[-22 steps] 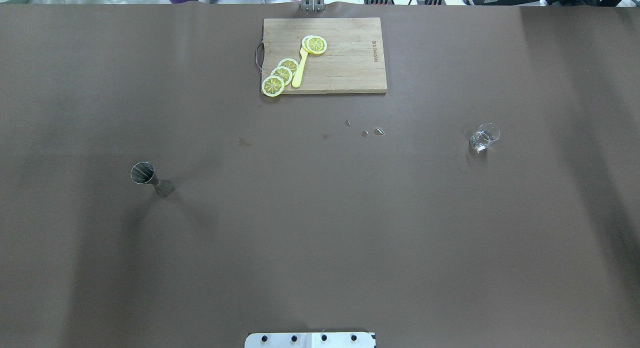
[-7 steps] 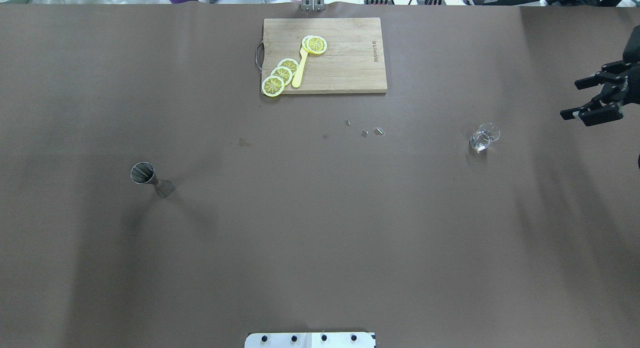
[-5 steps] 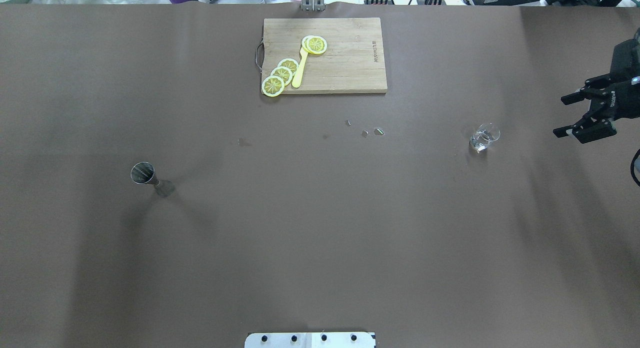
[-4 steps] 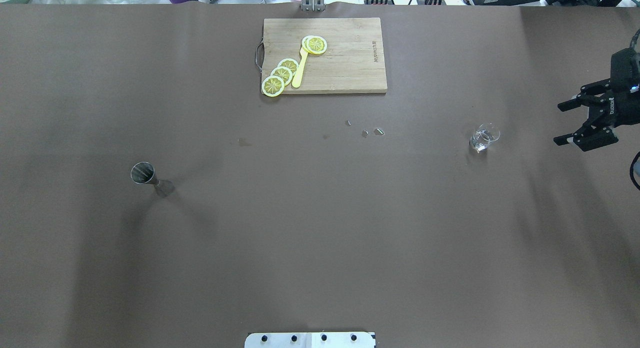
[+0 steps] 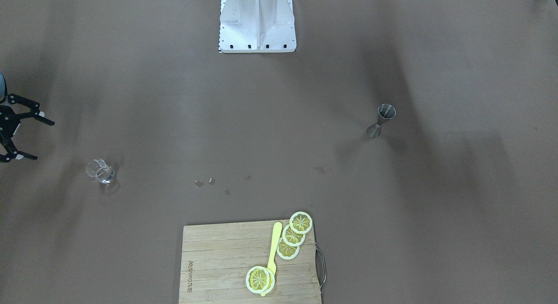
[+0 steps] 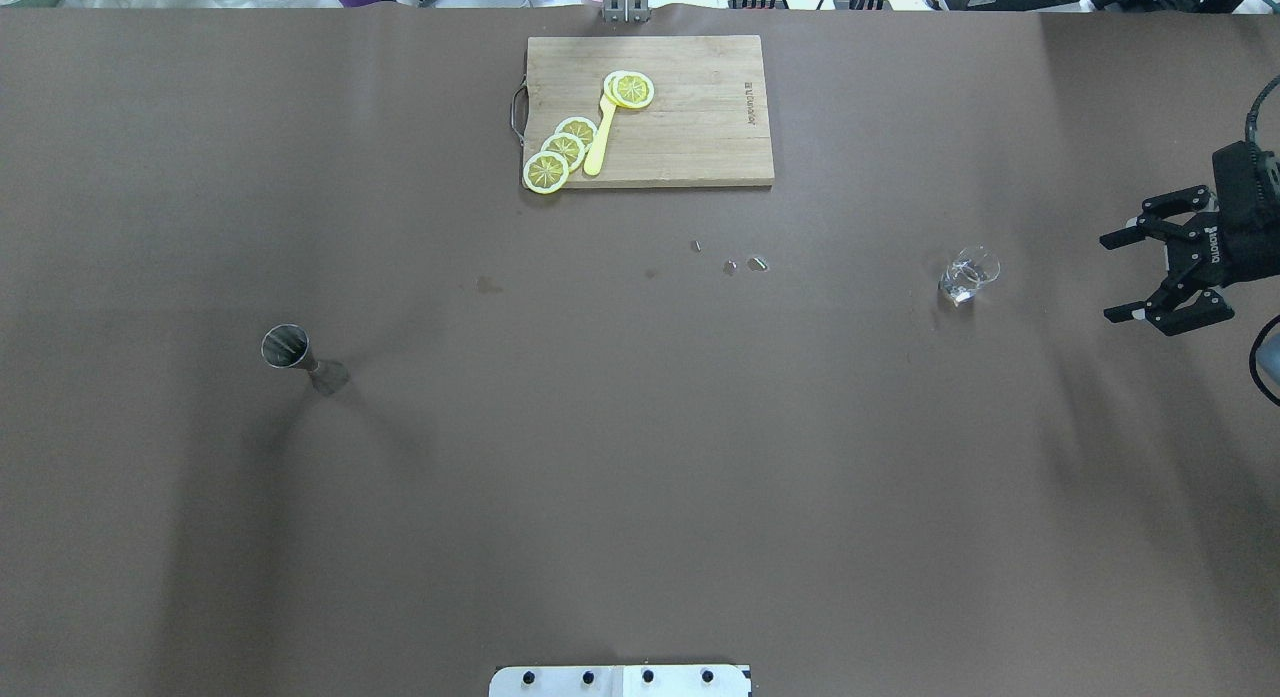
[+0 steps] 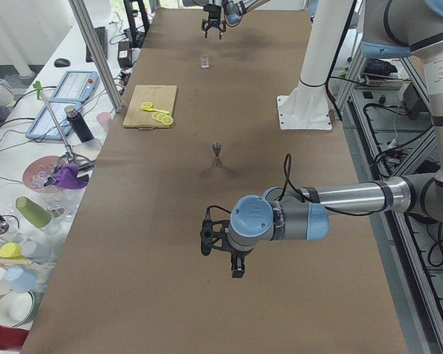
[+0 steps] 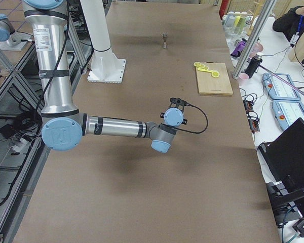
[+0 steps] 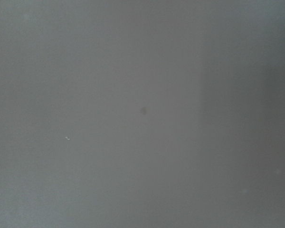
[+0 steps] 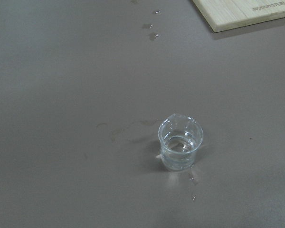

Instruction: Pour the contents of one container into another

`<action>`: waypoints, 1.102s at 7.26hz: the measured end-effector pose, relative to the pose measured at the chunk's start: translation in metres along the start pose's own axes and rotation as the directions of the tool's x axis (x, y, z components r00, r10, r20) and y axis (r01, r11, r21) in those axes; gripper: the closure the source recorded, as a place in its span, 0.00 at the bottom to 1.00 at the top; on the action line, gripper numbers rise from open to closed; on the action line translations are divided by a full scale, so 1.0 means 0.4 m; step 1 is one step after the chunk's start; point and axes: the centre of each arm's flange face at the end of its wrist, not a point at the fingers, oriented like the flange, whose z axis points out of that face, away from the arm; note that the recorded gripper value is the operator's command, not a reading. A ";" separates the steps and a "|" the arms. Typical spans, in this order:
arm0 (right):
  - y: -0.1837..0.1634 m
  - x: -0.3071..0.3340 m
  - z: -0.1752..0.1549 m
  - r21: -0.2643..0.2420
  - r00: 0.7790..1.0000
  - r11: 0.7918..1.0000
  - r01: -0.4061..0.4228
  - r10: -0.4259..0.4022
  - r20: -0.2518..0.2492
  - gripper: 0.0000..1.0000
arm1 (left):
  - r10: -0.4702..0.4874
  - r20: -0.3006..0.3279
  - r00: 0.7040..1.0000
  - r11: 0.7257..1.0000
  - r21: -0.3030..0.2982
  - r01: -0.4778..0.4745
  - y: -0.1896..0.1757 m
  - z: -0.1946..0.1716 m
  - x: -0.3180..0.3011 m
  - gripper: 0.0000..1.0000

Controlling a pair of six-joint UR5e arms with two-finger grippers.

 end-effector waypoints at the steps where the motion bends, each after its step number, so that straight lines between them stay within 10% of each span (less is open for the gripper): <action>1: 0.015 0.003 0.010 0.004 1.000 1.000 0.031 -0.031 0.004 0.00 | 0.083 -0.007 0.997 0.994 0.068 -0.082 -0.004 -0.022 0.027 0.01; 5: 0.008 0.080 0.071 0.005 0.997 0.997 0.075 -0.075 0.011 0.00 | 0.404 0.045 0.914 0.870 0.291 -0.399 0.100 -0.044 0.088 0.01; 8: -0.016 0.104 0.094 0.005 0.997 0.997 0.076 -0.076 0.008 0.01 | 0.663 0.087 0.743 0.664 0.389 -0.638 0.128 -0.024 0.197 0.01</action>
